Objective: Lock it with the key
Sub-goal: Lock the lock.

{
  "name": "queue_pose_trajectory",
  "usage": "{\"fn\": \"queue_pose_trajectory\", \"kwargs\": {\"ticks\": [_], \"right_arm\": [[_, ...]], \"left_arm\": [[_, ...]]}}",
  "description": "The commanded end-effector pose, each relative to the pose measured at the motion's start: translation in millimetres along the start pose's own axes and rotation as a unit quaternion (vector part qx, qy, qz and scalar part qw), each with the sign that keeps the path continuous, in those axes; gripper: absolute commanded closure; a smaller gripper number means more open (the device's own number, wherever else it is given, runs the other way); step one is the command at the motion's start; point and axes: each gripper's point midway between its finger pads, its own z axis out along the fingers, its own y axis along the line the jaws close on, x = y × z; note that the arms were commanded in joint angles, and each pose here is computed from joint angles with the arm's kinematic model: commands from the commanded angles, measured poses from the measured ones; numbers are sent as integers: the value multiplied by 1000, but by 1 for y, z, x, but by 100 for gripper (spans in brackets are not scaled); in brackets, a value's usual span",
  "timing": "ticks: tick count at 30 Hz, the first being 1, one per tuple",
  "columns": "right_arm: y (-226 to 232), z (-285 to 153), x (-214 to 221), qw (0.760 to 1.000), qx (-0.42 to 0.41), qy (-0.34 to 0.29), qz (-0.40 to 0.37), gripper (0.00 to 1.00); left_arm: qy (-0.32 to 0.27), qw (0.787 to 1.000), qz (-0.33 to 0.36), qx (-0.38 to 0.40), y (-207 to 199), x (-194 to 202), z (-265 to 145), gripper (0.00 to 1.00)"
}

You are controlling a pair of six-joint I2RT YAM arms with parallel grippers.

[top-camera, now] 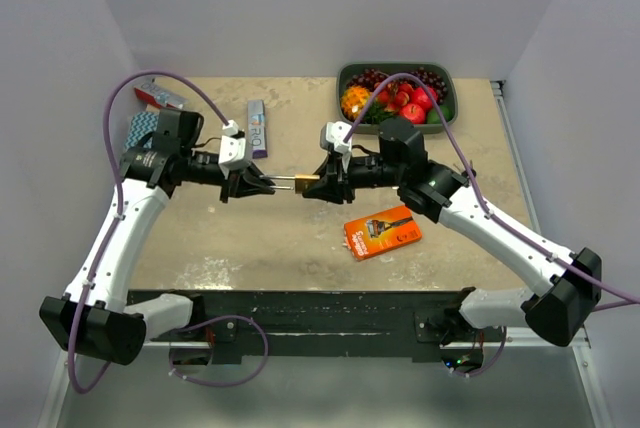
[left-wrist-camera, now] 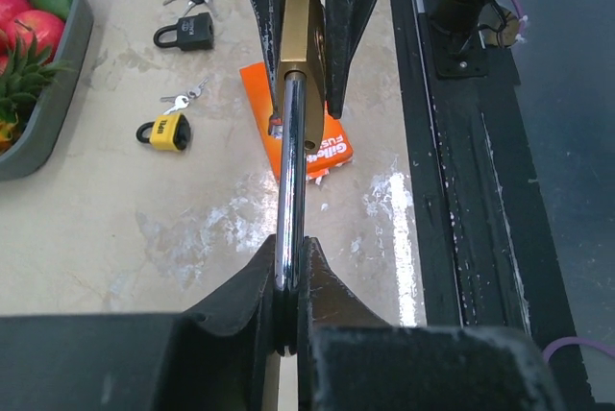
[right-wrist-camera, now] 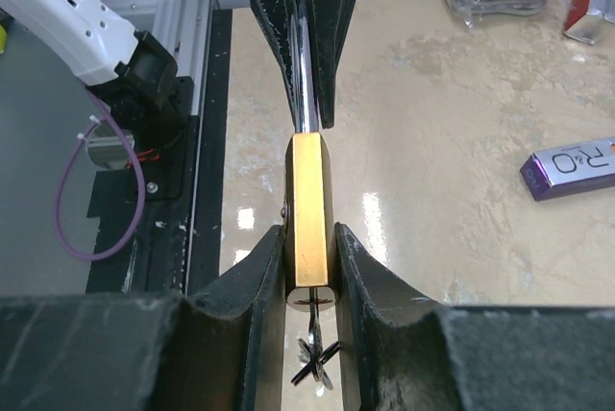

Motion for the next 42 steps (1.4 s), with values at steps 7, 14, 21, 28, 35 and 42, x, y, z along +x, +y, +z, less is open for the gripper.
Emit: {"fn": "queue_pose_trajectory", "kwargs": {"ticks": [7, 14, 21, 28, 35, 42], "right_arm": [[24, 11, -37, 996, -54, -51, -56, 100], [29, 32, -43, 993, -76, -64, -65, 100], [56, 51, -32, 989, -123, -56, -56, 100], [62, 68, -35, 985, -147, -65, -56, 100], [76, 71, -30, 980, -176, -60, -67, 100], [95, 73, -40, 971, -204, -76, -103, 100]], "left_arm": [[-37, 999, 9, 1, -1, -24, 18, 100], [-54, 998, 19, 18, -9, -34, 40, 100], [-89, 996, 22, 21, -10, -54, 54, 100], [-101, 993, 35, 55, -28, -62, 75, 100], [-76, 994, 43, 58, -31, -50, 75, 100], [-83, 993, 43, 72, -31, -42, 82, 100]]}}
